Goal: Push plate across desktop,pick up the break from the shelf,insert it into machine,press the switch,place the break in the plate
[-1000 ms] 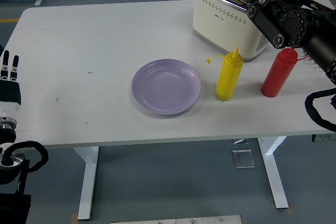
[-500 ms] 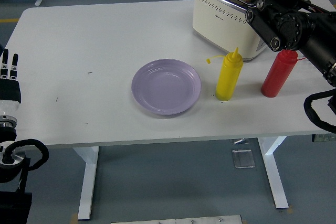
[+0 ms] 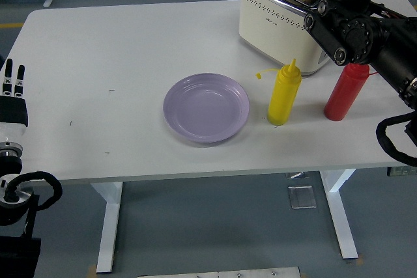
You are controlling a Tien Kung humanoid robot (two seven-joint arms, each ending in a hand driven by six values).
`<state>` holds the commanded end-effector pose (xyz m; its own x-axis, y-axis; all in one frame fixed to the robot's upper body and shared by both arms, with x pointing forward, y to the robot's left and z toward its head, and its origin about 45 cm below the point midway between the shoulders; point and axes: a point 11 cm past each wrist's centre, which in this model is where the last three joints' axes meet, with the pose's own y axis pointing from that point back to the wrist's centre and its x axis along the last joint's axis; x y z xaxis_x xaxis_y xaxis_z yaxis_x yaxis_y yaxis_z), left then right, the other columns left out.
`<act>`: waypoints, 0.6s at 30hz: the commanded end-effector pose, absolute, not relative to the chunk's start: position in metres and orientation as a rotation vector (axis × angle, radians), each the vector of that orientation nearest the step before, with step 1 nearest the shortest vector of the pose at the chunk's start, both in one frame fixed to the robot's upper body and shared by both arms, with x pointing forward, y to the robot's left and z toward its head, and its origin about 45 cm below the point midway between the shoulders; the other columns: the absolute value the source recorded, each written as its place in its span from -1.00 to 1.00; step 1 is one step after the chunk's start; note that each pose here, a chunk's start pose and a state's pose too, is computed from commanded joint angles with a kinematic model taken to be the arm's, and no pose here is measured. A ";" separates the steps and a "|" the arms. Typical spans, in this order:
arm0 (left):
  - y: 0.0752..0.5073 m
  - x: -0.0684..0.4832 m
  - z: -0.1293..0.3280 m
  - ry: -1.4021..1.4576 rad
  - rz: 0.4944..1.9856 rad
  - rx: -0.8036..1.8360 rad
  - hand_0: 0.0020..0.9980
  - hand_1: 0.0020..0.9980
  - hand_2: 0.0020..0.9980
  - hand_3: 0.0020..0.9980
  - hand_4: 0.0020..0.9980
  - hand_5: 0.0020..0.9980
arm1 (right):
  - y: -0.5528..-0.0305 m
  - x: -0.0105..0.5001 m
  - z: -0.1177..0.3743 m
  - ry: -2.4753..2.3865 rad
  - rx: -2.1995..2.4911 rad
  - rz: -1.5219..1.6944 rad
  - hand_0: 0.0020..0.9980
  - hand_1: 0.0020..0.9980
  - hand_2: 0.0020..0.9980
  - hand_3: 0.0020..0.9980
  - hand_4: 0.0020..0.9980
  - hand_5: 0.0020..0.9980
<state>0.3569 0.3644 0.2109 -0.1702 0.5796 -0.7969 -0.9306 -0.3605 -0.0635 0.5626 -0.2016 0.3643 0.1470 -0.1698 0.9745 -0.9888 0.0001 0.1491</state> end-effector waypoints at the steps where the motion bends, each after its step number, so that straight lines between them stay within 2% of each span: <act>1: 0.365 0.357 0.211 0.548 1.753 -0.922 0.69 0.71 0.72 0.60 0.15 1.00 | -0.202 0.563 0.364 -1.225 1.388 1.004 -0.36 -0.18 -0.04 0.05 -0.13 -0.55; 4: 0.365 0.357 0.211 0.547 1.753 -0.922 0.69 0.71 0.72 0.60 0.15 1.00 | -0.202 0.563 0.367 -1.235 1.380 1.018 -0.36 -0.18 -0.04 0.05 -0.13 -0.55; 5: 0.365 0.357 0.211 0.547 1.753 -0.922 0.69 0.71 0.72 0.59 0.15 1.00 | -0.203 0.563 0.368 -1.240 1.377 1.023 -0.44 -0.23 -0.08 0.01 -0.28 -0.57; 10: 0.365 0.357 0.211 0.547 1.753 -0.923 0.69 0.71 0.72 0.59 0.15 1.00 | -0.206 0.564 0.385 -1.291 1.350 1.094 -0.44 -0.23 -0.08 0.01 -0.28 -0.57; 11: 0.365 0.357 0.211 0.546 1.753 -0.923 0.69 0.71 0.72 0.59 0.15 1.00 | -0.206 0.564 0.388 -1.300 1.344 1.106 -0.52 -0.28 -0.14 -0.05 -0.53 -0.62; 16: 0.366 0.356 0.211 0.544 1.756 -0.921 0.69 0.71 0.72 0.59 0.15 1.00 | -0.212 0.564 0.415 -1.383 1.309 1.202 -0.52 -0.28 -0.14 -0.05 -0.53 -0.62; 17: 0.367 0.356 0.211 0.544 1.757 -0.921 0.69 0.71 0.72 0.59 0.15 1.00 | -0.213 0.564 0.419 -1.392 1.305 1.213 -0.54 -0.30 -0.16 -0.07 -0.63 -0.63; 18: 0.367 0.356 0.211 0.544 1.758 -0.921 0.69 0.71 0.72 0.59 0.15 1.00 | -0.214 0.563 0.425 -1.408 1.296 1.235 -0.54 -0.30 -0.16 -0.07 -0.63 -0.63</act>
<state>0.3555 0.3671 0.2109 -0.1742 0.5815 -0.7947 -0.9286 -0.3656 -0.0640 0.5631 -0.2144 0.4252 -0.1150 -0.1678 0.9791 -0.9926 -0.0194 -0.1199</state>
